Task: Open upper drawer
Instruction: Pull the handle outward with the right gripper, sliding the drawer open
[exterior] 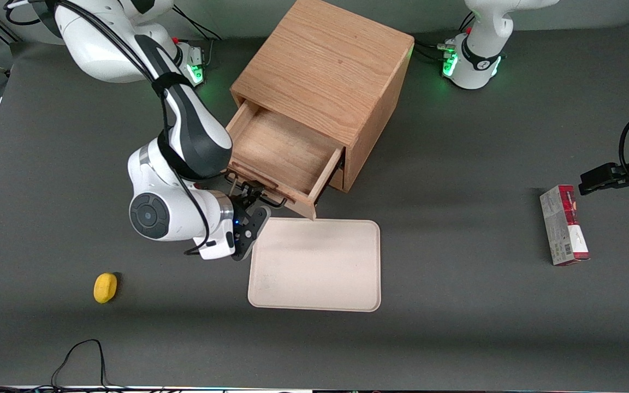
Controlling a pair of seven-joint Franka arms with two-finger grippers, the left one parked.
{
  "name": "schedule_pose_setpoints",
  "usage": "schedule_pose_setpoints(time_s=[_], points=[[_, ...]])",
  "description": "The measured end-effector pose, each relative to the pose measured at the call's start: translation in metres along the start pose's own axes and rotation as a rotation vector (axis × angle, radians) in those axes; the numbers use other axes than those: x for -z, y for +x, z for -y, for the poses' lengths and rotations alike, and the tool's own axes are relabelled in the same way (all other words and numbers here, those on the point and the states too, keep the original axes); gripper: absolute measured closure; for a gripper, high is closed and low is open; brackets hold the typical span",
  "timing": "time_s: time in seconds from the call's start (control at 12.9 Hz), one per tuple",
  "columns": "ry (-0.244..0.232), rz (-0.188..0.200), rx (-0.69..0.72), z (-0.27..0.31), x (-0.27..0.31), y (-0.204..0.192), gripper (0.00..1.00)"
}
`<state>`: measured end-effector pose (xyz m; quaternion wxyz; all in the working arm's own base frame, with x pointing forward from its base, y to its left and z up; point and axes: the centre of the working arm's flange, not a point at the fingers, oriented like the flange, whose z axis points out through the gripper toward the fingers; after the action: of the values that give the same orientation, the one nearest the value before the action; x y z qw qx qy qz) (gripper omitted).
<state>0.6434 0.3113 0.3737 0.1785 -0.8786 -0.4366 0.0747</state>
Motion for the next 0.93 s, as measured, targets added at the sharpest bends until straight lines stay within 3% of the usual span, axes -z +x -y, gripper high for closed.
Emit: schedule_pose_setpoints(time_s=[0.93], points=[[-0.018,-0.057,-0.070,-0.053,0.027,-0.021,0.00]])
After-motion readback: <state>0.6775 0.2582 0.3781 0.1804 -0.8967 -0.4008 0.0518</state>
